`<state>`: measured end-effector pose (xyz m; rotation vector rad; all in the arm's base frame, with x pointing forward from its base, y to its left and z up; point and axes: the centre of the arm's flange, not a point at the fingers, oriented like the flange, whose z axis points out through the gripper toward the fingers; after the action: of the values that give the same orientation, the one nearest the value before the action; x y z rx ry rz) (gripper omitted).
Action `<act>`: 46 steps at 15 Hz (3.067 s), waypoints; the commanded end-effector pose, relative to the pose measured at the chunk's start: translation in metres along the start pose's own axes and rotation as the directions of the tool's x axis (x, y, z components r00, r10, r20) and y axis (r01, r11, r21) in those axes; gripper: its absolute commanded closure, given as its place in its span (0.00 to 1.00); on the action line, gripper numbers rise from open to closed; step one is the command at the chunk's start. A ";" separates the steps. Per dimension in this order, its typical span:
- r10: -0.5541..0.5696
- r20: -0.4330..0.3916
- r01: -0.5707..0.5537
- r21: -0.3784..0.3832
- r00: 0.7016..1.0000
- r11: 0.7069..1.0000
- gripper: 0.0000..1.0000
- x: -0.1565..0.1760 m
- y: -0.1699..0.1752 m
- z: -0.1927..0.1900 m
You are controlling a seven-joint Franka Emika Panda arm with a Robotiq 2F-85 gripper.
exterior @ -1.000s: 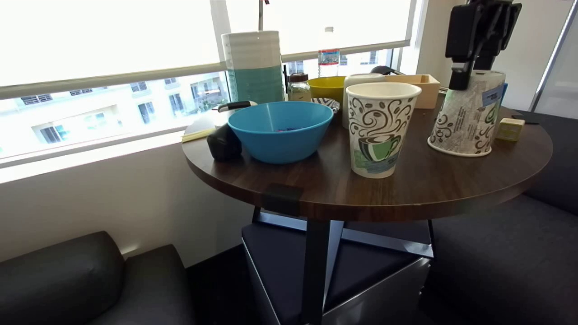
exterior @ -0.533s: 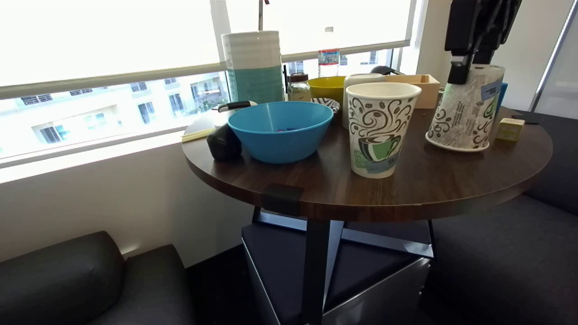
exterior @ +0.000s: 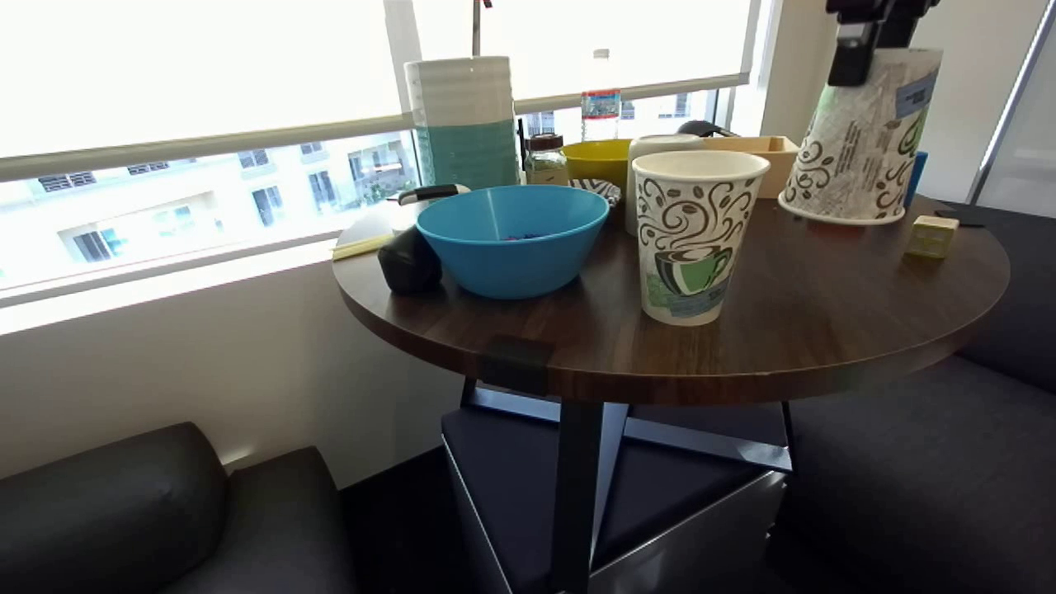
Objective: Pick up the upside down paper cup and put it as it is on the paper cup to the left
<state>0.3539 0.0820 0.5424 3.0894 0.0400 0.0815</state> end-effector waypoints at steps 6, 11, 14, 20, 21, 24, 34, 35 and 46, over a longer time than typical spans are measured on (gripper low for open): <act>-0.145 -0.071 0.143 -0.031 0.987 0.989 0.60 0.019 -0.046 -0.077; -0.249 -0.084 0.249 -0.011 0.965 0.969 0.60 0.034 -0.077 -0.091; -0.311 -0.075 0.312 0.000 0.948 0.950 0.60 0.040 -0.096 -0.097; -0.412 -0.023 0.413 0.016 0.911 0.911 0.60 0.047 -0.125 -0.090; -0.424 -0.014 0.425 0.019 0.905 0.905 0.60 0.048 -0.128 -0.088; -0.451 0.004 0.451 0.030 0.892 0.892 0.60 0.052 -0.133 -0.085; -0.492 0.033 0.488 0.082 0.870 0.869 0.60 0.057 -0.137 -0.076; -0.493 0.037 0.489 0.085 0.869 0.868 0.60 0.056 -0.137 -0.075; -0.502 0.048 0.496 0.089 0.864 0.863 0.60 0.061 -0.140 -0.066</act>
<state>0.4020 0.2223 0.6005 3.0165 0.8255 -0.0266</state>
